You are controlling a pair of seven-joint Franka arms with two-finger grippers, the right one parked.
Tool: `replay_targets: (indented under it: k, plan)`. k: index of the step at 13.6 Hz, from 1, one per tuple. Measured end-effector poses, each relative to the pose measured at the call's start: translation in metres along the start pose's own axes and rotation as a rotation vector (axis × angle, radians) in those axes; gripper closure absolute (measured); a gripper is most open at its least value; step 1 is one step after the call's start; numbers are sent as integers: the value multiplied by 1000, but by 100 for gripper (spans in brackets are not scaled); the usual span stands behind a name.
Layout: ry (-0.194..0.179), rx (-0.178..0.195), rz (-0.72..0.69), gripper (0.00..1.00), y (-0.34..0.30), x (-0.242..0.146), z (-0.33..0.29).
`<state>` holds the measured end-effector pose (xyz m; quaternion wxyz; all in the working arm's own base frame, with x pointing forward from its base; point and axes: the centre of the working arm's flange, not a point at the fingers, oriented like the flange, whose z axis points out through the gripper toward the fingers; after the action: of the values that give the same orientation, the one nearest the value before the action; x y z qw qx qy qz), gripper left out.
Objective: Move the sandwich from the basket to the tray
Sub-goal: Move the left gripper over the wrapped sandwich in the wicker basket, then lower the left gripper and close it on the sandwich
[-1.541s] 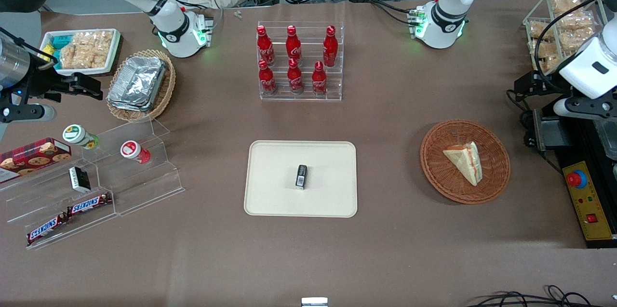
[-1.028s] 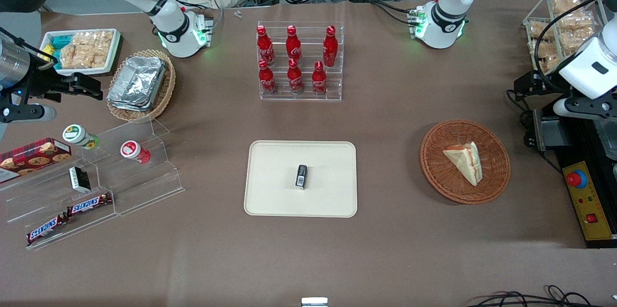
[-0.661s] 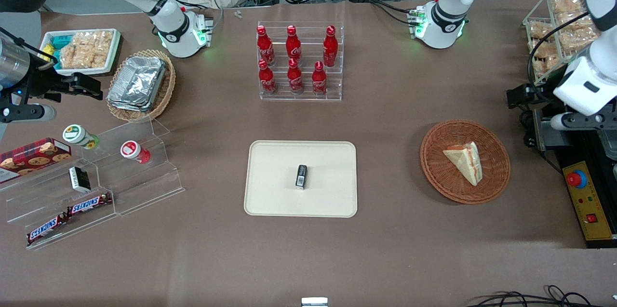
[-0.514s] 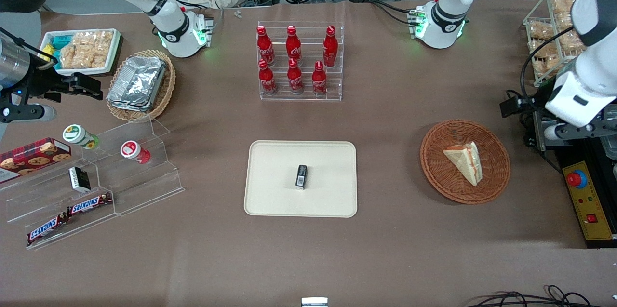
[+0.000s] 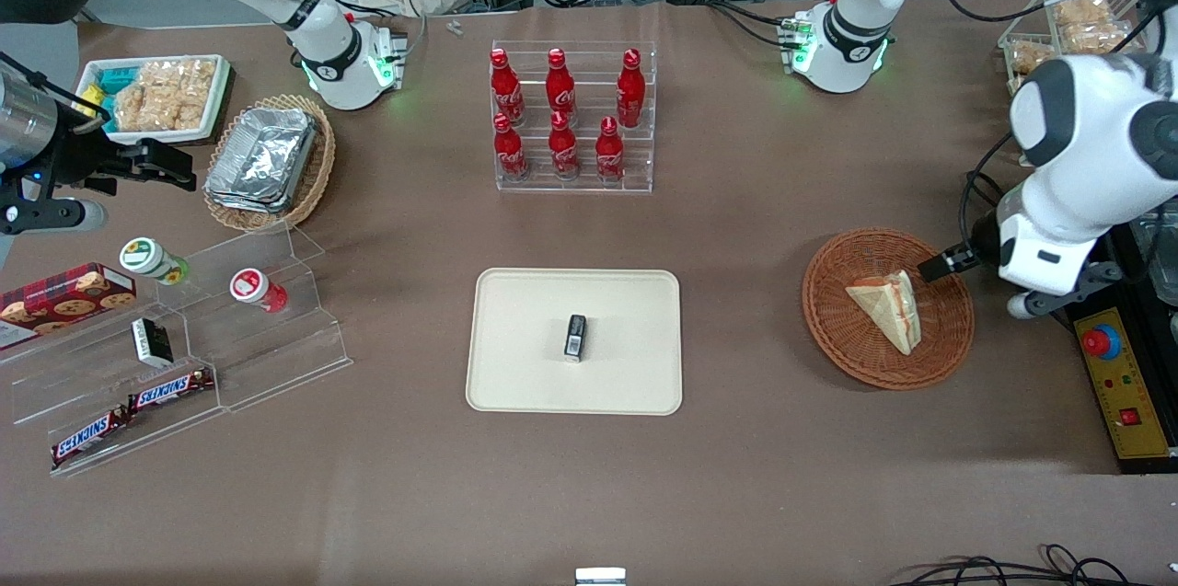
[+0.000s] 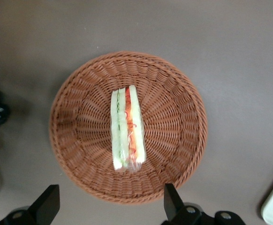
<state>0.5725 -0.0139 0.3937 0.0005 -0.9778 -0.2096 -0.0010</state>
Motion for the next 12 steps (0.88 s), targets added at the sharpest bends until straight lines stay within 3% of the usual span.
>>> replay_targets:
  k: [8,12]
  plan:
    - [1,-21,-93,0,9,-2,93]
    - [-37,-1,-92,0,3,-16,119]
